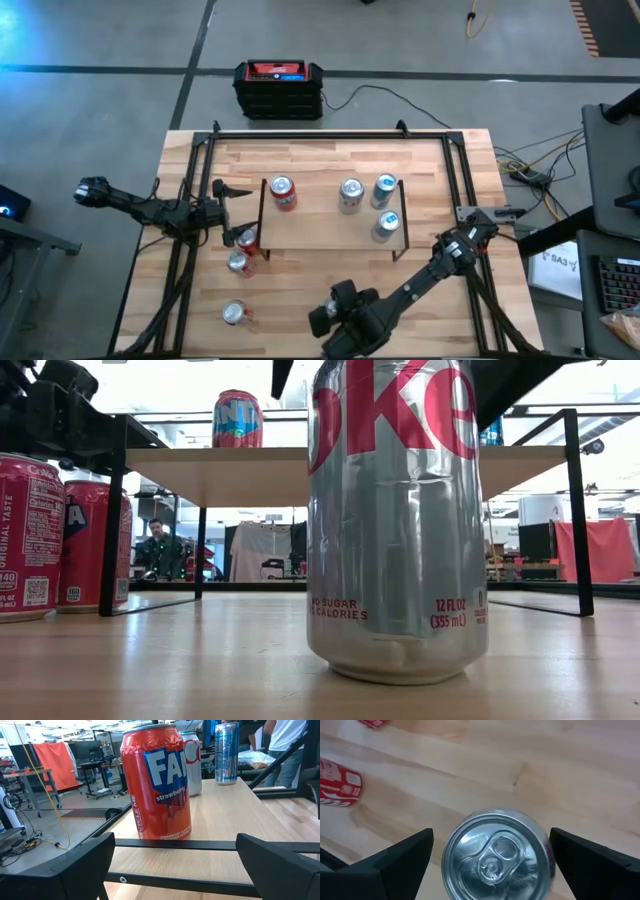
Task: Place canned beverage on shelf
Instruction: Put the silver red soda can on the shelf aligned with the other silver red soda can
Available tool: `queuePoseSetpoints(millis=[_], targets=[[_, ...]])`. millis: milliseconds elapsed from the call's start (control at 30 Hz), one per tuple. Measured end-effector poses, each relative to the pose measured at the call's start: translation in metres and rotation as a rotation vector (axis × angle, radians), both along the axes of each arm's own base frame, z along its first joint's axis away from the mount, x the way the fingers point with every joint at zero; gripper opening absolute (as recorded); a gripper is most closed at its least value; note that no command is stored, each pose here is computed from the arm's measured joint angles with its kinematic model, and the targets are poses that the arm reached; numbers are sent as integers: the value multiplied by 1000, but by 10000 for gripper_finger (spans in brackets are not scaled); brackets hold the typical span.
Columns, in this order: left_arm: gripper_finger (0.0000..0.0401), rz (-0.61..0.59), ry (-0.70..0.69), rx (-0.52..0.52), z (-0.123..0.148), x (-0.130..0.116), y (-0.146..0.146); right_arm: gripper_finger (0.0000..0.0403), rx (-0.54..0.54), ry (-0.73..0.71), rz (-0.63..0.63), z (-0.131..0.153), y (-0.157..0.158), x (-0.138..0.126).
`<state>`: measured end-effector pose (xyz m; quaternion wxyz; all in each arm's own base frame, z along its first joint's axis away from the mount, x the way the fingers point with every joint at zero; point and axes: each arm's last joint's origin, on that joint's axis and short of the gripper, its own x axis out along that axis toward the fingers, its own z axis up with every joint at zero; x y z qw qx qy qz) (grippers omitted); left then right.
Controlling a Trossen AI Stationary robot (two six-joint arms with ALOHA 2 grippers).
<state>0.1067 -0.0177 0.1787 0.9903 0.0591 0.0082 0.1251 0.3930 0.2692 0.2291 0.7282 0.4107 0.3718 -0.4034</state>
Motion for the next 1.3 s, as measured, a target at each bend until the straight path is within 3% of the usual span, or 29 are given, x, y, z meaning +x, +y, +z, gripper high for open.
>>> queuePoseSetpoints(millis=[200,667,900,1000,1300], targets=[[400,0,0,0,0,0,0,384,54,51,33,-9,-4,5],[400,0,1,0,0,0,0,381,13,77,29,-15,-6,1],[400,0,1,0,0,0,0,314,4,82,39,-16,-6,1],[400,0,1,0,0,0,0,304,1,81,54,-16,-5,1],[400,0,1,0,0,0,0,300,-75,138,317,-16,1,1]])
